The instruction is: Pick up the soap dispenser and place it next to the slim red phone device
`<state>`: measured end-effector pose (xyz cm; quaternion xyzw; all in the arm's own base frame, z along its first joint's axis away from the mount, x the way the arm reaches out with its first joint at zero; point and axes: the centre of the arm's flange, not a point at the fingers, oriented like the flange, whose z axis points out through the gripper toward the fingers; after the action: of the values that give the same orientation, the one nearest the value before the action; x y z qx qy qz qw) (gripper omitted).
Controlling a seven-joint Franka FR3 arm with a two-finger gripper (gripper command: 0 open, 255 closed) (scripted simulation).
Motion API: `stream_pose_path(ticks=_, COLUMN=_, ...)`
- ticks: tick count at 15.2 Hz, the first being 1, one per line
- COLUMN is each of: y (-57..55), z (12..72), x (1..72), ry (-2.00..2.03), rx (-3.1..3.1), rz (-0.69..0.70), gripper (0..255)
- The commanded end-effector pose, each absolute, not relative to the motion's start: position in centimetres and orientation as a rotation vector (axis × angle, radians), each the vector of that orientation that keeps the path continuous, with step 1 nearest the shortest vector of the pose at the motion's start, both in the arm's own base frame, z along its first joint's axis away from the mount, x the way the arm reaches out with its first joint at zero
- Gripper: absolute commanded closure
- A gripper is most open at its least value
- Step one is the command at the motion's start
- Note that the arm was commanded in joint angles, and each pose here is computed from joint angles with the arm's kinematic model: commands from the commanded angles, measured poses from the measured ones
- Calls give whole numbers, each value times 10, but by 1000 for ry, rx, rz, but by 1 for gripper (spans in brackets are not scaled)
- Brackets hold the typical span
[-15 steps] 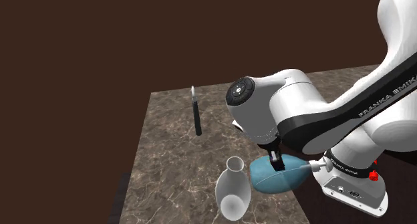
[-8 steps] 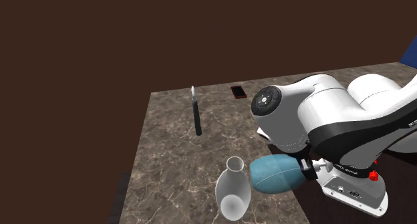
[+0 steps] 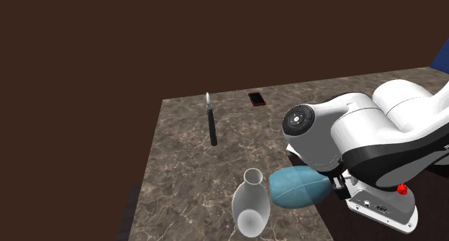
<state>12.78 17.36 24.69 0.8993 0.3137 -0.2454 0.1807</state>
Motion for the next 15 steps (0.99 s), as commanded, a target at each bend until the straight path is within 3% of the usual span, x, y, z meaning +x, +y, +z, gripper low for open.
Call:
stream_pose_path(ticks=1, y=172, z=244, x=127, ry=886, rx=2541, rz=-693, gripper=0)
stream_pose_path(ticks=7, y=172, z=244, x=127, ry=886, rx=2541, rz=-693, gripper=0)
stream_pose_path(ticks=8, y=172, z=244, x=127, ry=886, rx=2541, rz=-693, gripper=255)
stream_pose_path(ticks=15, y=172, z=244, x=127, ry=886, rx=2541, rz=-693, gripper=255)
